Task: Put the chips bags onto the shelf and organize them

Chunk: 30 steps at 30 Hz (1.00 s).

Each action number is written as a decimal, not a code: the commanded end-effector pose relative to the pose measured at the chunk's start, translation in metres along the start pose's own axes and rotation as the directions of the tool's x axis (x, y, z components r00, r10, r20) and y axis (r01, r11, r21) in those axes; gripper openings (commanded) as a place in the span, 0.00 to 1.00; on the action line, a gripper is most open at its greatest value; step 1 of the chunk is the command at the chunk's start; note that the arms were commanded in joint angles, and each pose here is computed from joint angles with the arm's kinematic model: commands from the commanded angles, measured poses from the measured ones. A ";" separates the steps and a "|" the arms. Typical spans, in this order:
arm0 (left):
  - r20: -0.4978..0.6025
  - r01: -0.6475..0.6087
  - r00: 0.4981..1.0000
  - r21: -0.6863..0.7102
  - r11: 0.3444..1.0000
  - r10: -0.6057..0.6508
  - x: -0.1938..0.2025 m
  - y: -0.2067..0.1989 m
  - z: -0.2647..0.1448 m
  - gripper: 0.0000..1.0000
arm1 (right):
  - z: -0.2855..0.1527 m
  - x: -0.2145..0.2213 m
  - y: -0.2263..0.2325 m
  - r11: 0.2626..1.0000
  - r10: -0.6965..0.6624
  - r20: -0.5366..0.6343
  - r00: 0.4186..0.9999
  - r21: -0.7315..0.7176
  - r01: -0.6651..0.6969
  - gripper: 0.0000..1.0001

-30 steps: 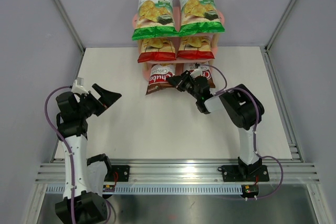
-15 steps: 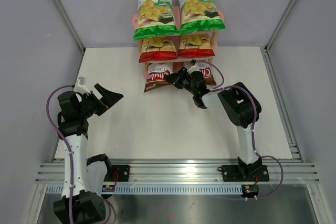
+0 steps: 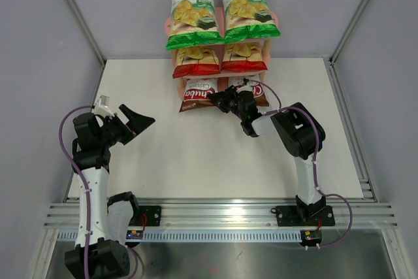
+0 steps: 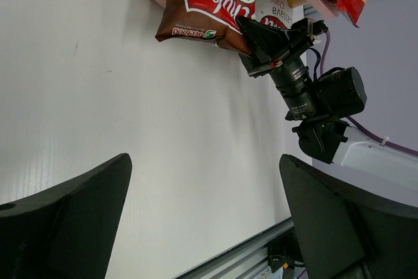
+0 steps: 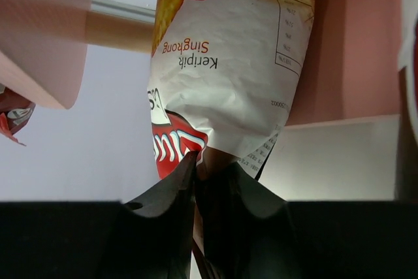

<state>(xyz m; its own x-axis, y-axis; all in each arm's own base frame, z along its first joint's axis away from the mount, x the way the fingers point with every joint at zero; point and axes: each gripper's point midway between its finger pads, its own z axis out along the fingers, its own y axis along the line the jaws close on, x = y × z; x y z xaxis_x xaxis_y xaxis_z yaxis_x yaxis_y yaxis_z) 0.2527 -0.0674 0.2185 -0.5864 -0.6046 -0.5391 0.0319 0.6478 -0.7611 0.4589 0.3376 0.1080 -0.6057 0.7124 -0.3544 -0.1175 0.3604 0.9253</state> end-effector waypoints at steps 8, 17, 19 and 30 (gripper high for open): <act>0.010 -0.068 0.998 0.056 0.996 0.068 -0.008 -0.020 -0.004 0.99 | 0.007 -0.017 -0.009 0.995 0.029 -0.003 1.000 0.096 -0.028 0.40; 0.015 -0.075 0.997 0.064 0.995 0.074 -0.007 -0.021 -0.005 0.99 | 0.005 -0.025 -0.012 0.993 0.018 -0.057 0.998 0.120 -0.012 0.40; 0.013 -0.076 0.997 0.069 0.995 0.075 -0.007 -0.022 -0.005 0.99 | 0.006 -0.029 -0.013 0.992 0.017 -0.058 0.998 0.129 -0.010 0.41; 0.014 -0.079 0.997 0.076 0.994 0.078 -0.007 -0.023 -0.005 0.99 | 0.002 -0.034 -0.002 0.993 0.079 -0.025 0.997 0.087 -0.076 0.49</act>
<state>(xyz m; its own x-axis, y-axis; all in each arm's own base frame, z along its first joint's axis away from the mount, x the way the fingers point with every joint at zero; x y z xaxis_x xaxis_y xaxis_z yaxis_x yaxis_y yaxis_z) 0.2510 -0.0712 0.2191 -0.5963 -0.5916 -0.5426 0.0458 0.6497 -0.7588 0.4770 0.3154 0.0884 -0.6546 0.7048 -0.2734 0.0458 0.3980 0.9163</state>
